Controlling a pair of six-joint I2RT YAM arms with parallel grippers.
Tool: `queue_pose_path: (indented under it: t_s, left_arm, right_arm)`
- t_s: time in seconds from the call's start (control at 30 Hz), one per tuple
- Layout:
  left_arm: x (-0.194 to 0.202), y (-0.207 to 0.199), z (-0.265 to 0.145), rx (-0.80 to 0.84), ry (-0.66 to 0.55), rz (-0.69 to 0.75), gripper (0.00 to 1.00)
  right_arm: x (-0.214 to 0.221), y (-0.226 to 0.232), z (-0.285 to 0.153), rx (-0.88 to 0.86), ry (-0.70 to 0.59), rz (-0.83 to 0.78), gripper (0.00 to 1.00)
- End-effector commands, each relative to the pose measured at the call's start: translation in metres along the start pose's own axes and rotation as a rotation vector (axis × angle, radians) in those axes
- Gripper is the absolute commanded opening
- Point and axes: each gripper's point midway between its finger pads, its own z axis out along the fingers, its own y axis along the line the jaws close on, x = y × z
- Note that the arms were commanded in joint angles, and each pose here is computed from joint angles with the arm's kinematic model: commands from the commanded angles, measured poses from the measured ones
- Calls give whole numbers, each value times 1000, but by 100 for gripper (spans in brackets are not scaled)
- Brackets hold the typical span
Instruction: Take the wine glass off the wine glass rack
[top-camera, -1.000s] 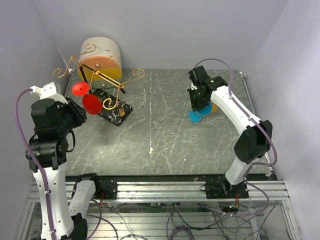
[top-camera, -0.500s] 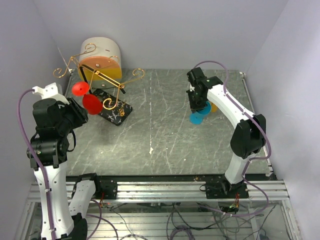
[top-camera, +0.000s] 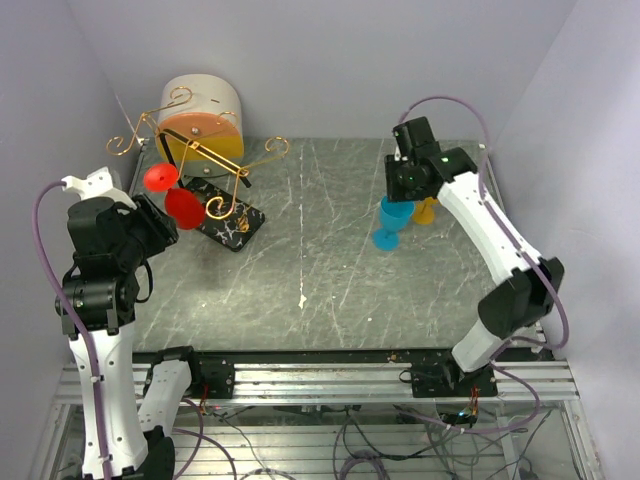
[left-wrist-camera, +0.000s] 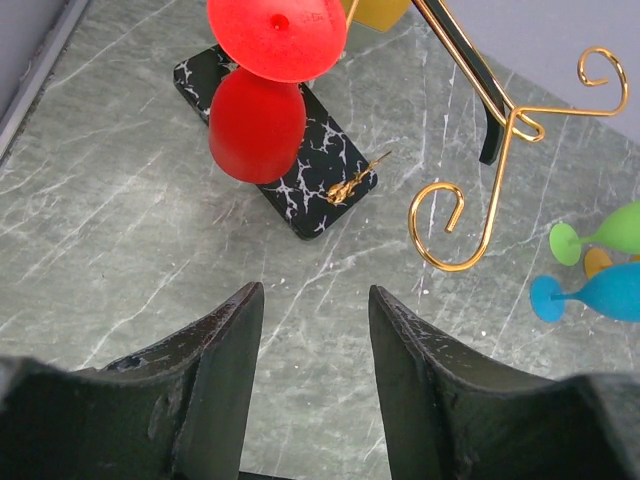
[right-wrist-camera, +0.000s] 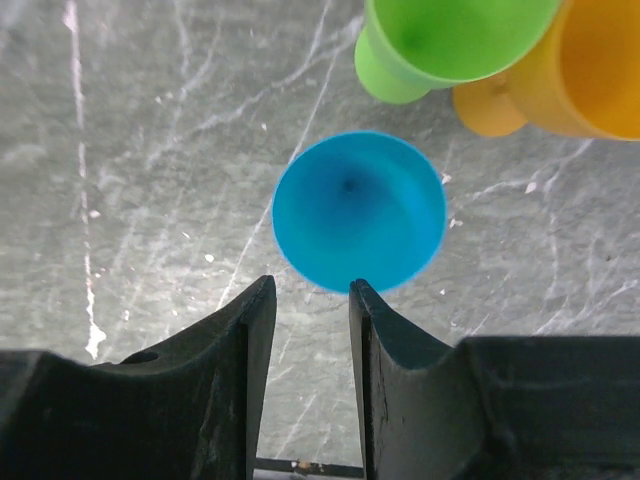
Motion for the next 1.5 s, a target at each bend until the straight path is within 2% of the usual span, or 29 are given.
queue_pose_path:
  t_s: [0.0,0.2,0.4,0.53,0.63,0.7,0.8,0.93,1.03,1.27,1.47]
  left_arm:
    - [-12,-4,3,6,-40,-32,57]
    - [-24,-35,21,145,-36,-120,57]
    - [-60,-53,32,190,-71,-193,57]
    - [-82,-70,41,337,-68,-312,56]
    - [-108,-76,45,432,-125,-389,55]
    - [-126,-67,48,401,-178,-388,55]
    - [-140,-39,55,267,-215,-364,55]
    - [-121,-5,70,185,-143,-418,53]
    - [-105,5,68,181,-170,-491,52]
    - [-72,12,70,195,-123,-594,52]
    - [-60,18,74,172,-101,-606,52]
  right_arm:
    - [-36,-8,-51,-5,-203,64,36]
    - [-39,13,-83,-157,-327,72,35]
    - [-36,15,-91,-181,-365,59,34]
    - [-39,18,-99,-209,-393,54,34]
    - [-42,22,-105,-240,-411,51,33]
    - [-43,24,-108,-253,-415,47,33]
    - [-44,25,-109,-258,-418,45,33]
    - [-43,27,-110,-268,-420,44,32]
    - [-42,26,-111,-268,-422,45,32]
    - [-39,28,-116,-290,-433,47,31]
    - [-37,30,-111,-301,-431,50,31]
